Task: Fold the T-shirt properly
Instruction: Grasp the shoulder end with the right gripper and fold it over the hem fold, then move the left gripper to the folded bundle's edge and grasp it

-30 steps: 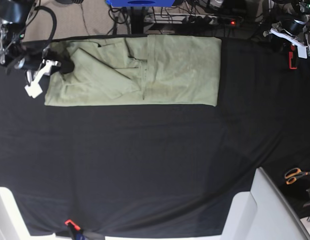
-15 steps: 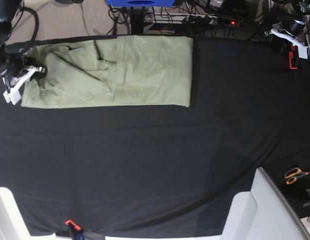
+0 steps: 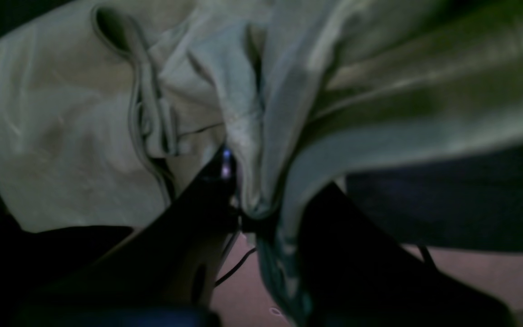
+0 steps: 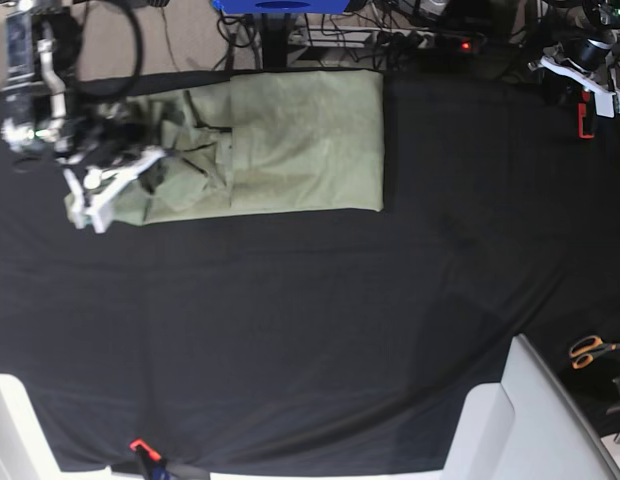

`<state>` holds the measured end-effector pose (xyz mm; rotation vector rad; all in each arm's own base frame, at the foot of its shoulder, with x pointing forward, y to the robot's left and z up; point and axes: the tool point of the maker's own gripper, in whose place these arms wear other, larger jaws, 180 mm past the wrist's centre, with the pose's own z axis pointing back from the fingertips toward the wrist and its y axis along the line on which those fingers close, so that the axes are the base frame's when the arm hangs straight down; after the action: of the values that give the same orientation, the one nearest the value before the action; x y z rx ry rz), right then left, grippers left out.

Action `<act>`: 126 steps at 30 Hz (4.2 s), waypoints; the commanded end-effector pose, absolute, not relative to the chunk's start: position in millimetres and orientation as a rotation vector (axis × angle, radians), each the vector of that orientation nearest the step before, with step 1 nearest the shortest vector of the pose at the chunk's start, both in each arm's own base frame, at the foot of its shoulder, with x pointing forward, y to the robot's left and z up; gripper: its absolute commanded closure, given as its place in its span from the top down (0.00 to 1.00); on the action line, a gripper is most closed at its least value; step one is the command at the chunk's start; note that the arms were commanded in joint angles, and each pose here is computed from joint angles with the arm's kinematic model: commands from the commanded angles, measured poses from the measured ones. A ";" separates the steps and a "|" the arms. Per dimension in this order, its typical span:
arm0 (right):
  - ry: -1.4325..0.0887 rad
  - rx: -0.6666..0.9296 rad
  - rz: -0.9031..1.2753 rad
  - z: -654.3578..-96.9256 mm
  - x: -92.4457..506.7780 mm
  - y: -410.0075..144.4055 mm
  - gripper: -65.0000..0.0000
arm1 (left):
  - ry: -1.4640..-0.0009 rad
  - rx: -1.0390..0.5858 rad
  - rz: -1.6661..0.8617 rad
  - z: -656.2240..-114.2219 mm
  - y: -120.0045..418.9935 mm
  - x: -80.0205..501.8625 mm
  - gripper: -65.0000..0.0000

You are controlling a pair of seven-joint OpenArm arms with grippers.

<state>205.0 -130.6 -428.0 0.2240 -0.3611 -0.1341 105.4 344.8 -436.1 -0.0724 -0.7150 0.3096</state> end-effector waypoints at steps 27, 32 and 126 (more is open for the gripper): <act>-0.312 0.429 -0.043 -406.4 185.7 19.8 0.00 | -0.752 -0.063 0.296 -425.9 351.5 110.2 0.00; -0.318 0.439 -0.048 -404.9 186.9 23.8 0.00 | -0.752 -0.063 0.296 -425.9 351.5 110.2 0.00; -0.438 0.301 0.089 -403.9 204.7 -50.5 0.00 | -0.731 -0.703 0.160 -432.0 158.1 178.3 1.00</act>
<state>199.7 -51.9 -410.0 0.2892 -0.4121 0.0849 169.8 152.5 -442.7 -0.6956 -0.6797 0.1590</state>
